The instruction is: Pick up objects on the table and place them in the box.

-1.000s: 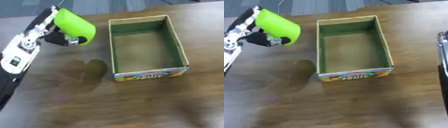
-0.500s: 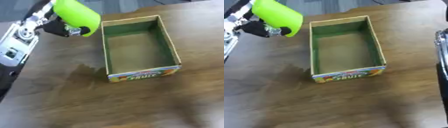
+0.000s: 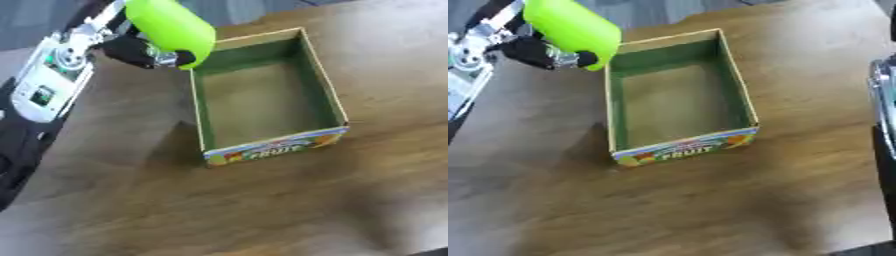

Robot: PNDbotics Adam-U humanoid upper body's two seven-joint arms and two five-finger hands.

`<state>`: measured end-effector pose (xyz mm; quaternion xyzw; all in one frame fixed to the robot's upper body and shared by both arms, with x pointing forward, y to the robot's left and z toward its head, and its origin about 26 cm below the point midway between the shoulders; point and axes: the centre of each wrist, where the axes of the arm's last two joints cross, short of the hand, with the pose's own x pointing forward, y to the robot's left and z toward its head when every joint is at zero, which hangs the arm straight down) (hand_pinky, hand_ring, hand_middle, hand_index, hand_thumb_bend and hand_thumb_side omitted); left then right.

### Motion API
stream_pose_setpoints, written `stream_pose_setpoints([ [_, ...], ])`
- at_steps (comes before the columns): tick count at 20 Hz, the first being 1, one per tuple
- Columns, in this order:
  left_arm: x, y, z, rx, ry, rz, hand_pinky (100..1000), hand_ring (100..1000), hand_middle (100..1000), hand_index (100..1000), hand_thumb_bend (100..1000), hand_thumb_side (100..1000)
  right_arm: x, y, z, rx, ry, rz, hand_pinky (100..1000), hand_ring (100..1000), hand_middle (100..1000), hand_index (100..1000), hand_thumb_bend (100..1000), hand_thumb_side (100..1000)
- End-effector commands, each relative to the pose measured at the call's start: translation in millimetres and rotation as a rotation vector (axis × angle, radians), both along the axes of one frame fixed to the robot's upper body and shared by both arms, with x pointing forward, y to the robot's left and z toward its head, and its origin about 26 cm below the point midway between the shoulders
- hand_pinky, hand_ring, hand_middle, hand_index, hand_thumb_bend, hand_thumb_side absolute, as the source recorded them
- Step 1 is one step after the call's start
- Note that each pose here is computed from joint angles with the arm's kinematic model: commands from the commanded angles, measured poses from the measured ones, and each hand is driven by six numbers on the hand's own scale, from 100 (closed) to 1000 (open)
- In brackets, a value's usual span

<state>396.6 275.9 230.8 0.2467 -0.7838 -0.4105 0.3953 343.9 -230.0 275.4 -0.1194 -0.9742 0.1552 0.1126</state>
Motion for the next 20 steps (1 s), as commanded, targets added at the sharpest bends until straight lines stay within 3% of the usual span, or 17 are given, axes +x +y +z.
stream_pose_setpoints([
  [1,3.0,-1,8.9,0.038,-0.024,0.002,100,162,189,229,256,437,-2.1,2,9.5,-0.005,-0.031,0.009,100,529,593,660,100,925],
  [18,25.2,-25,-7.8,0.185,-0.046,0.011,100,174,197,245,286,453,-2.7,8,14.0,-0.013,-0.041,0.035,100,528,592,660,100,923],
  [20,26.7,-26,-8.8,0.186,-0.048,0.011,100,196,217,266,339,472,-2.7,8,14.0,-0.013,-0.042,0.036,100,528,592,660,100,923],
])
